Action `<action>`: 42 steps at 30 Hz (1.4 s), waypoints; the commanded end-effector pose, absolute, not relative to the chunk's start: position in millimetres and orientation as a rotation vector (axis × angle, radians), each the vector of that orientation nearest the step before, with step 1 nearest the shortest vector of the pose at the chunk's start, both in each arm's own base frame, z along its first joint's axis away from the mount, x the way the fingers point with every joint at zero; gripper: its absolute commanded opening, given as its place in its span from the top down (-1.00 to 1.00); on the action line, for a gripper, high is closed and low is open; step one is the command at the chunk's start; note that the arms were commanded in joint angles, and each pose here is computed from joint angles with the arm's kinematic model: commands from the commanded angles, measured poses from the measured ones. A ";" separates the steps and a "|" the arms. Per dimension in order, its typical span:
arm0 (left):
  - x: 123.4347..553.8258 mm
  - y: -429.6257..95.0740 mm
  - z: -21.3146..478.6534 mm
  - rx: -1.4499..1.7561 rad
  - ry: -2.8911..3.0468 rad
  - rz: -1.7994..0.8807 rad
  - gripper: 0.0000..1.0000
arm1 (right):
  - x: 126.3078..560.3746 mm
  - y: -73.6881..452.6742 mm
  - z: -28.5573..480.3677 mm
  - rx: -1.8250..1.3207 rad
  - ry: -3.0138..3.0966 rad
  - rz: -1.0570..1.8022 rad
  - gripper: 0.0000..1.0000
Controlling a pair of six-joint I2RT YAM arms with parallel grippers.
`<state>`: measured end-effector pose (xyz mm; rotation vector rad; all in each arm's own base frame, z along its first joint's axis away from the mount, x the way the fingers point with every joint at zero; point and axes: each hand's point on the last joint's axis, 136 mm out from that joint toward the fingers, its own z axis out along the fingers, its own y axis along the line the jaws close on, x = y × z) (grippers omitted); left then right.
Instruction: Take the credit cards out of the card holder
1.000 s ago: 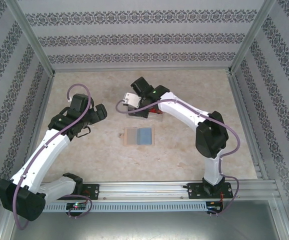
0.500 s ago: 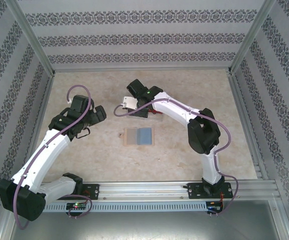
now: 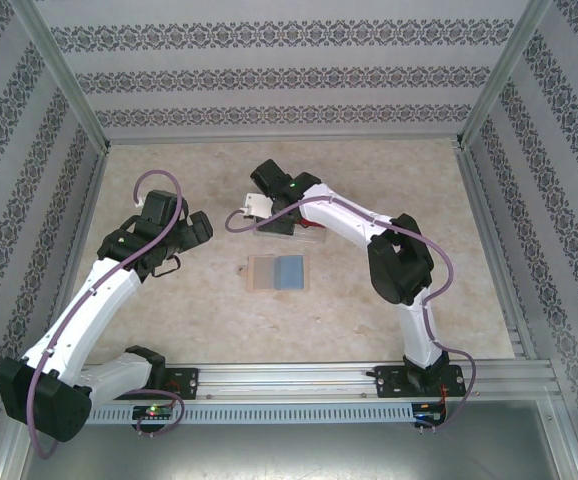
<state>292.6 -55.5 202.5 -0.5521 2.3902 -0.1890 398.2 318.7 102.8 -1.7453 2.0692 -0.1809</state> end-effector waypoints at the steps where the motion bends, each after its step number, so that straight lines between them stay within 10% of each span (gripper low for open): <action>1: 285.8 -49.1 190.6 -0.586 2.428 -0.163 -0.99 | 403.1 324.1 94.6 -1.736 2.080 -0.206 1.00; 11: 284.4 -47.5 190.8 -0.590 2.428 -0.163 -0.99 | 406.8 325.9 83.4 -1.709 2.116 -0.210 1.00; 21: 284.5 -48.8 189.5 -0.588 2.431 -0.174 -0.99 | 426.4 315.9 87.5 -1.592 2.130 -0.347 0.46; 42: 302.0 -100.1 159.9 -0.447 2.557 -0.452 -0.86 | 396.2 284.3 168.0 -0.950 2.242 -0.057 0.62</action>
